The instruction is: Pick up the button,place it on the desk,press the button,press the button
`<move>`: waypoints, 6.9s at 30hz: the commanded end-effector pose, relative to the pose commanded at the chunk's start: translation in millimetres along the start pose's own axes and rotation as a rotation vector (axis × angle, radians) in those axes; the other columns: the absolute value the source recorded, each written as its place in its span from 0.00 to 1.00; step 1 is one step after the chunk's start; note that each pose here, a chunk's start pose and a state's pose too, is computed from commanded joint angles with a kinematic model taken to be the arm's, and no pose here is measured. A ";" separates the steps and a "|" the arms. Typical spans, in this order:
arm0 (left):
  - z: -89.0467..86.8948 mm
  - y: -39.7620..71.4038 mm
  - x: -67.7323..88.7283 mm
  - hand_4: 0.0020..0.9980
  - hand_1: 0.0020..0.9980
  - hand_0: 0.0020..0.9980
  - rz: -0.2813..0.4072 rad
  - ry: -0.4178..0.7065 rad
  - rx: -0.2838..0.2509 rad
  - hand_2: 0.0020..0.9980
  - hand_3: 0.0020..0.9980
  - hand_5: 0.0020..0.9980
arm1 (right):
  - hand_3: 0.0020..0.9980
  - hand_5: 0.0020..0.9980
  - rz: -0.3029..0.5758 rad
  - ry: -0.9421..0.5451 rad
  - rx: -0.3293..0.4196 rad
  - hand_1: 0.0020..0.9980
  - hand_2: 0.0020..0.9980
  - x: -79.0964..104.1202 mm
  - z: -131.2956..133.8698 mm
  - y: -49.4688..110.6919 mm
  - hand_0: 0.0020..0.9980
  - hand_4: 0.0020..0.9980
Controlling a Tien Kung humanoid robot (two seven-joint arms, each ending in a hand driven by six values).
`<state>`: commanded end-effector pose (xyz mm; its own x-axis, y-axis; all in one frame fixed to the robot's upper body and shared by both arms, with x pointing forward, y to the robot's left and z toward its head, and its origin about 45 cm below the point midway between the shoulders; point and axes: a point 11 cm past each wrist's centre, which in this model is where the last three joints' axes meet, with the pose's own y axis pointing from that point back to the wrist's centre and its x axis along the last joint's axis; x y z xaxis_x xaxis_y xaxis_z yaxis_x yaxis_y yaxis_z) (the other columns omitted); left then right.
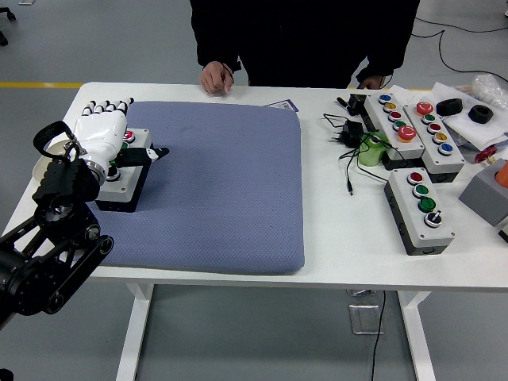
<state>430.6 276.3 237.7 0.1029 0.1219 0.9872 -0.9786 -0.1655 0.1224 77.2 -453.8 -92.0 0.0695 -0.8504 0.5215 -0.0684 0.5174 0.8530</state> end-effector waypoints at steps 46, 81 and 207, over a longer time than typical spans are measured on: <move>-35.8 -16.9 -49.2 1.00 1.00 0.87 -0.119 -0.016 0.230 1.00 1.00 0.72 | 0.58 0.13 0.002 0.002 -0.004 0.70 0.71 0.9 2.0 -0.4 0.75 0.18; -26.7 -19.5 -53.3 0.57 0.43 0.46 -0.144 -0.070 0.208 0.47 0.65 0.00 | 0.58 0.13 0.003 0.000 0.000 0.70 0.71 2.0 0.2 -0.3 0.75 0.18; 69.3 36.6 -4.4 1.00 0.95 0.91 -0.012 0.115 -0.875 1.00 1.00 0.63 | 0.58 0.13 0.002 0.008 -0.005 0.70 0.71 0.3 2.0 -0.2 0.75 0.18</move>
<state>406.7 201.9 244.9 0.1412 0.2246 0.9642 -0.7681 0.6393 -0.0364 75.3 -454.4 -92.0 0.0777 -0.8487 0.5232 -0.0637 0.5195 0.8521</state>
